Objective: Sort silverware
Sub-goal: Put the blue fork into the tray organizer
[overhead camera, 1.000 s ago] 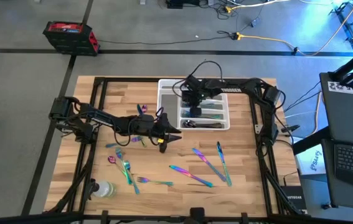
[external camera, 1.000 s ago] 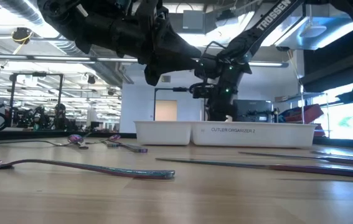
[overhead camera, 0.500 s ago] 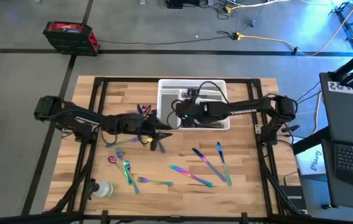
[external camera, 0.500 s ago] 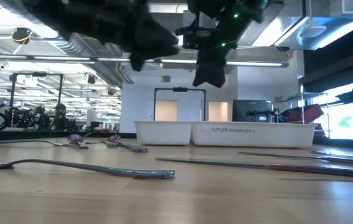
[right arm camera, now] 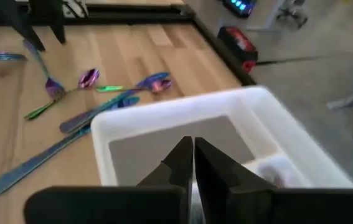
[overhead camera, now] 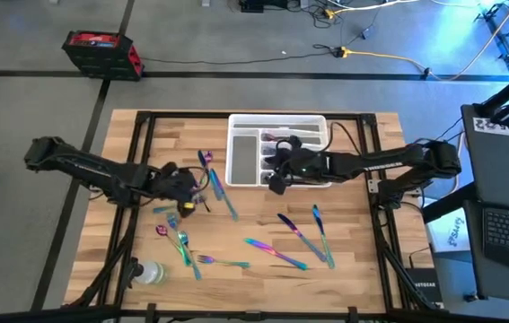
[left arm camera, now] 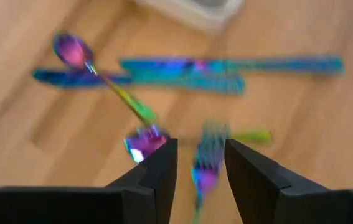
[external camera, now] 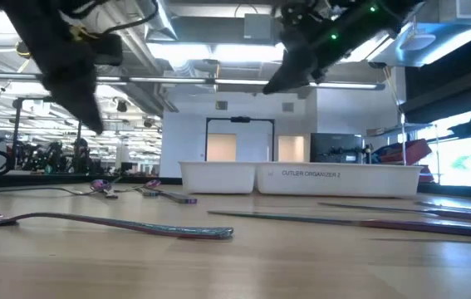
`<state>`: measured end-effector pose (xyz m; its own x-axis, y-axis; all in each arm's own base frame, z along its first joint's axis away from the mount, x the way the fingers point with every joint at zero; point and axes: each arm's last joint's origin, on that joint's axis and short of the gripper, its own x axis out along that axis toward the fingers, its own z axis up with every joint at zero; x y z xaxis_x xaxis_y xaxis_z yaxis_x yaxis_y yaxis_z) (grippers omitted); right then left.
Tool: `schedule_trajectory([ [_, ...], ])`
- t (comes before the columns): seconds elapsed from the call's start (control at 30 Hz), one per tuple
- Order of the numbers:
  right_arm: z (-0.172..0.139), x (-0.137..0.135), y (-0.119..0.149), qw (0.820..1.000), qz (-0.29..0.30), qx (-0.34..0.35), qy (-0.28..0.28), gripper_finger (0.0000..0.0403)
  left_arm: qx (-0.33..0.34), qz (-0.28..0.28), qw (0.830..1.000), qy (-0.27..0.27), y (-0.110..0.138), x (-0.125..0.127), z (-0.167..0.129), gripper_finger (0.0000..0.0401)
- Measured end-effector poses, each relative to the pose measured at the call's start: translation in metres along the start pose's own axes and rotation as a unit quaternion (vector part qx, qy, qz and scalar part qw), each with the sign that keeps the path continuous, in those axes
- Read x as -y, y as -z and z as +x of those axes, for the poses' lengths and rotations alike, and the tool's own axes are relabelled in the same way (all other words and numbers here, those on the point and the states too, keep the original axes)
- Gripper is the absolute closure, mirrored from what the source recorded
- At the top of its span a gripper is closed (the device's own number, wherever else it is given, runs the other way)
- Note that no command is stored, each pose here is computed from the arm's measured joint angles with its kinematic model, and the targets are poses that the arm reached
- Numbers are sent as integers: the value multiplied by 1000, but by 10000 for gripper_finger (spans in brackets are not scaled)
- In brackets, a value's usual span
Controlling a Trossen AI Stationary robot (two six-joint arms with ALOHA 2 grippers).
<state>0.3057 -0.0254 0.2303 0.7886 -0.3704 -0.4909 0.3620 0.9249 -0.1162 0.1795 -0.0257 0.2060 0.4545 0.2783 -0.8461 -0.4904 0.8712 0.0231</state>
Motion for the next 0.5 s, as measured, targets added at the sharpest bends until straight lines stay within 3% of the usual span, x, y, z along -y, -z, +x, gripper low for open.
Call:
schedule_trajectory([
  [0.2,-3,-3,3,998,47,-13,-35,333,-75,50,996,-3,20,3,5,266],
  [0.37,-3,-3,3,999,44,-10,-10,261,-77,92,993,-4,31,6,16,214],
  [0.5,-3,-3,4,999,36,-12,-10,228,-85,105,991,-6,39,6,28,167],
])
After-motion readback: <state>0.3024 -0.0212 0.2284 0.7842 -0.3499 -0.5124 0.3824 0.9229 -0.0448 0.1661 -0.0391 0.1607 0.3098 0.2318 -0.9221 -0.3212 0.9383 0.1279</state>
